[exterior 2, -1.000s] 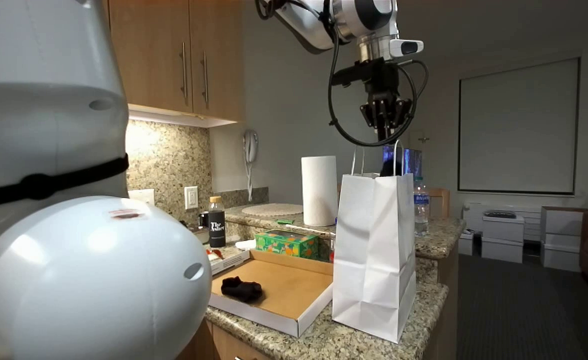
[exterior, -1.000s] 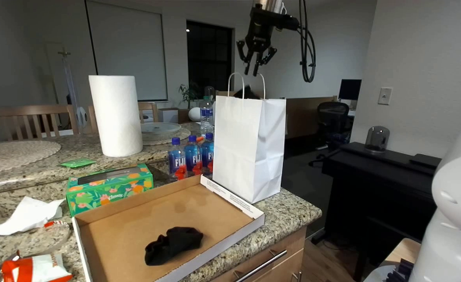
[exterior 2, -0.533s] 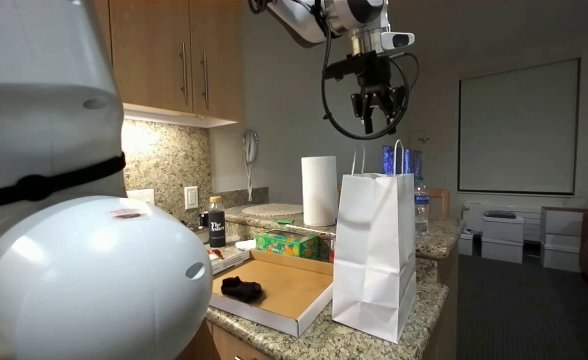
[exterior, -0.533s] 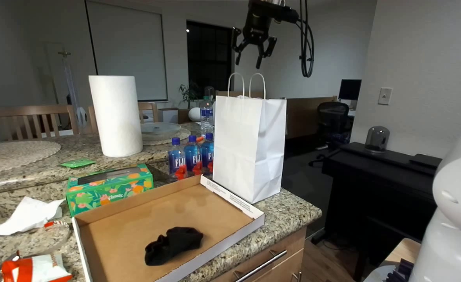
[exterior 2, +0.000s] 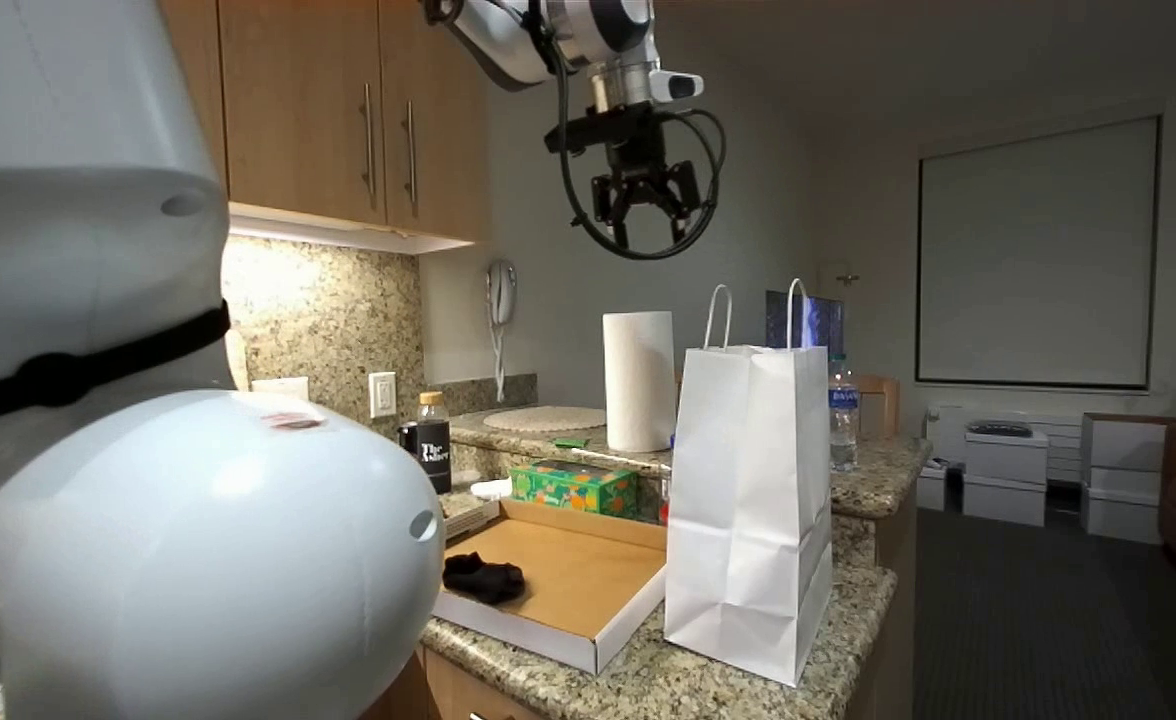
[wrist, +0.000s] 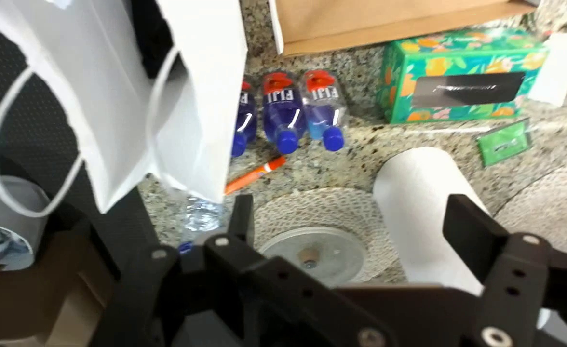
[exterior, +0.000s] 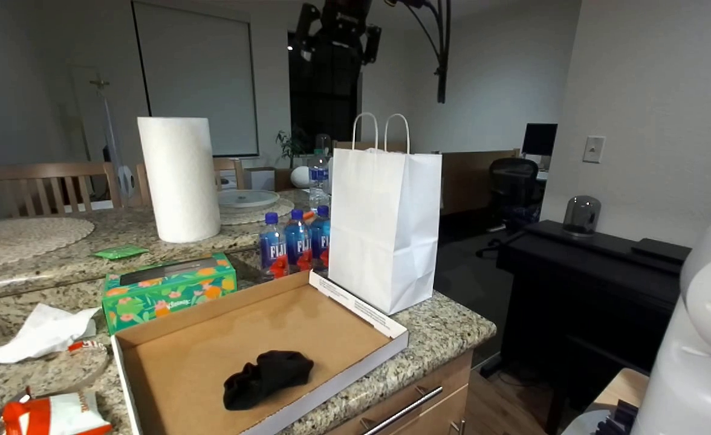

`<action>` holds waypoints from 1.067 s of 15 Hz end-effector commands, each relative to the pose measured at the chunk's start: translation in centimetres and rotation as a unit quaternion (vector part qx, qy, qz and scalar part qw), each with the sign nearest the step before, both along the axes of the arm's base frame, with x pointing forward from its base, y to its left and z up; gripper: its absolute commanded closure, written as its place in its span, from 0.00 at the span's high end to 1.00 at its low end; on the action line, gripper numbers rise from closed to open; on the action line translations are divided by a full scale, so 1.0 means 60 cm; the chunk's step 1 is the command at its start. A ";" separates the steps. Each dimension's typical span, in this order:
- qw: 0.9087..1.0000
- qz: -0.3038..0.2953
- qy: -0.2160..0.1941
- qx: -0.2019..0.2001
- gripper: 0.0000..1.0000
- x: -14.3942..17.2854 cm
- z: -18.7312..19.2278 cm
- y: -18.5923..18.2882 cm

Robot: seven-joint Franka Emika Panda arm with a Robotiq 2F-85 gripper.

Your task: Put the black socks in the white bag

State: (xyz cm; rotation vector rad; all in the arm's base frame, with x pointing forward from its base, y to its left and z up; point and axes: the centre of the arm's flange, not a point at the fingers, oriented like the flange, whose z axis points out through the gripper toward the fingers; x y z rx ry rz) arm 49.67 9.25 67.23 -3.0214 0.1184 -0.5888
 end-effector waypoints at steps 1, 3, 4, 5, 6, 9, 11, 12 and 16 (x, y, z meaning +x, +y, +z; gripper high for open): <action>0.995 0.093 0.020 -0.030 1.00 -0.013 -0.040 0.105; 0.988 0.142 0.035 -0.041 1.00 -0.014 -0.079 0.163; 0.984 0.168 0.045 -0.044 1.00 -0.013 -0.107 0.186; 0.979 0.191 0.057 -0.050 1.00 -0.010 -0.137 0.205; 0.972 0.217 0.068 -0.055 1.00 -0.006 -0.169 0.222; 0.955 0.257 0.112 -0.097 1.00 0.022 -0.298 0.259; 0.951 0.260 0.117 -0.118 1.00 0.038 -0.384 0.285; 0.948 0.269 0.115 -0.122 1.00 0.045 -0.423 0.296; 0.937 0.314 0.125 -0.086 1.00 0.043 -0.560 0.348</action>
